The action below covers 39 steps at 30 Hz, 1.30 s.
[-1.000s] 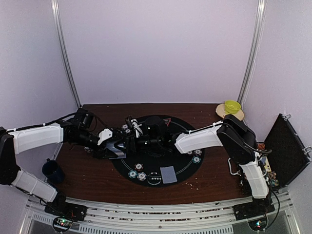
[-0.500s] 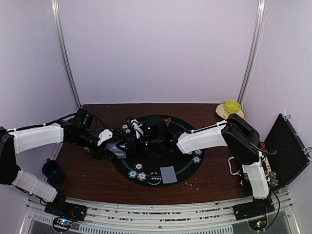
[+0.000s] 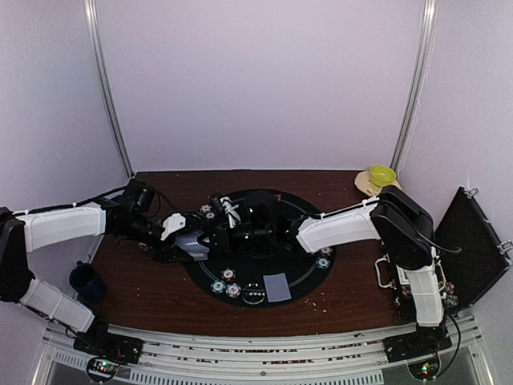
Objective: Distribute texas hold em gaming equipment
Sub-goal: Pick up the poker card from the face-down deck piles.
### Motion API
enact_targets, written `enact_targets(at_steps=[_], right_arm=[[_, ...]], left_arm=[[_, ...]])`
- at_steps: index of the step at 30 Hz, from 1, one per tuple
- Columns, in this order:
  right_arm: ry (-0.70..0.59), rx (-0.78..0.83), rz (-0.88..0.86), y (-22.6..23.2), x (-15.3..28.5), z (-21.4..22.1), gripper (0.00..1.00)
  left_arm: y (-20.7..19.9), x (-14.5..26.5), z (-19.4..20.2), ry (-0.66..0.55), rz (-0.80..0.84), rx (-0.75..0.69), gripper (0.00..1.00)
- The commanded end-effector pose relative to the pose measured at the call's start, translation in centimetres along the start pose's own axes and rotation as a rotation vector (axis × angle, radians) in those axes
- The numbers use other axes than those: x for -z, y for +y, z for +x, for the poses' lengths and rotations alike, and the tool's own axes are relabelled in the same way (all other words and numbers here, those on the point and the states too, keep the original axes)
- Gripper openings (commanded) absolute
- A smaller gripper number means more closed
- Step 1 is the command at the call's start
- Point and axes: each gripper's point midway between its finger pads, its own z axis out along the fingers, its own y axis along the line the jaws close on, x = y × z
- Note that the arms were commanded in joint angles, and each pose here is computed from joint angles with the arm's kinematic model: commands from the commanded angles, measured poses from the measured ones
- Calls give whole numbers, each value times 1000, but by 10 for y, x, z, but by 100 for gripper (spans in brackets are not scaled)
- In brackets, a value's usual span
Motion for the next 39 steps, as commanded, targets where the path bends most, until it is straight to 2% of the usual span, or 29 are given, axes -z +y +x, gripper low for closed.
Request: enact_targets(at_steps=[1,3,5,14,21,25,31,39], right_arm=[[-42,2,-12,9,19,-23,36],[-45,4,-14,11,23,-25,40],[-46,3,-17,13,25,-25,40],[-38,-37,-94,20,17,-20,32],[-32,-46,-107,23,19,-18,7],[-27,-45,-93,22,22,-16,0],[-39,-41,-75,19,34,-23,0],[-116,-37,-61,16,77,-46,0]], left_arm=[[-1,-1,-8,-41,14,-29,47],[-1,-1,-8,-40,13,-28,47],[-1,-2,-8,-40,15,-28,47],[-1,-2,-8,-39,14,-26,47],[-1,-1,-9,-42,12,-27,47],[-1,-1,-8,-42,12,-26,47],[-1,1,-10,-43,6,-28,47],[-1,1,-9,-39,4,-29,47]])
